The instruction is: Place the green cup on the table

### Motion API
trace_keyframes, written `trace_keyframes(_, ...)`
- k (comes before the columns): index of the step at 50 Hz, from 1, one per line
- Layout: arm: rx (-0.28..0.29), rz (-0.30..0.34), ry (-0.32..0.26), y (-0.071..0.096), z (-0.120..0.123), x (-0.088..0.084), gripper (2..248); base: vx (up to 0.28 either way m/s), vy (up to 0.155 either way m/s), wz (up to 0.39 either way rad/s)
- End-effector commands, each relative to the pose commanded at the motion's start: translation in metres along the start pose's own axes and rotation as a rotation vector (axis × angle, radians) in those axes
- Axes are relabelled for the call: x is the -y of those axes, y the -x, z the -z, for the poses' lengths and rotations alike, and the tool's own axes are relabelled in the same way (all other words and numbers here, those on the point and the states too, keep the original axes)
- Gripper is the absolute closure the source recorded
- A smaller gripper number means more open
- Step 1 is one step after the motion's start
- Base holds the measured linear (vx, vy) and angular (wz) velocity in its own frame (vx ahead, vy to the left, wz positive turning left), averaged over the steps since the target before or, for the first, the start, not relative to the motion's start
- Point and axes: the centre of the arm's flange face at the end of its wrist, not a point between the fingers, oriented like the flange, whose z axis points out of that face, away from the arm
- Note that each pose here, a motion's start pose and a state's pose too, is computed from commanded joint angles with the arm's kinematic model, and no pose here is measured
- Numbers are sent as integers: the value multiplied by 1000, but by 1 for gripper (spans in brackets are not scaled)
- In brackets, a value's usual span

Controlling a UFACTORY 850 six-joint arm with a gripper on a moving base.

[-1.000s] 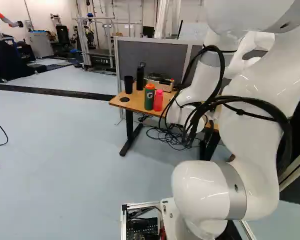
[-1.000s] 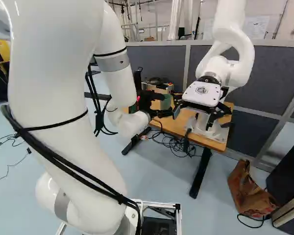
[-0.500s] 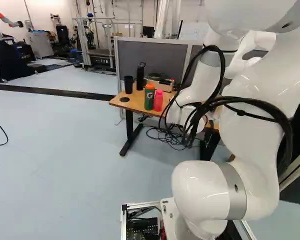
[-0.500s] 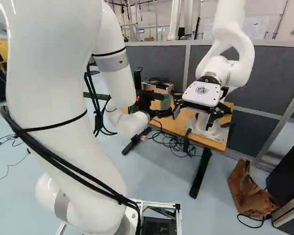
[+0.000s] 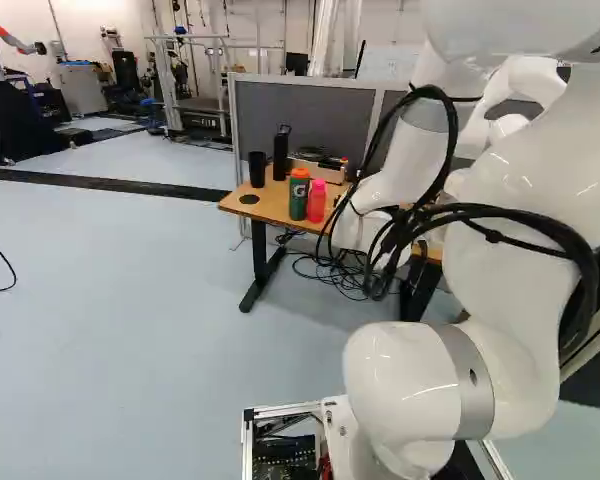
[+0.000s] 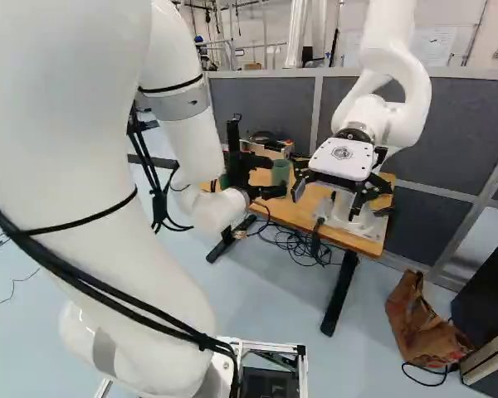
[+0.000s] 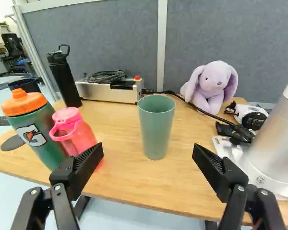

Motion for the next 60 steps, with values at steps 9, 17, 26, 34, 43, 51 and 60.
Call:
trace_keyframes(9,12,10,-33,-2,12,7,3,0,0,0)
trace_keyframes(17,24,21,-67,-3,25,13,3,0,0,0)
trace_keyframes(26,40,36,-111,-3,41,20,3,0,0,0)
trace_keyframes(34,54,51,-147,-2,55,26,3,0,0,0)
trace_keyframes(43,67,67,-182,0,69,31,3,0,0,0)
trace_keyframes(51,76,78,-207,2,78,34,3,0,0,0)
trace_keyframes(60,84,90,-230,3,87,37,3,0,0,0)
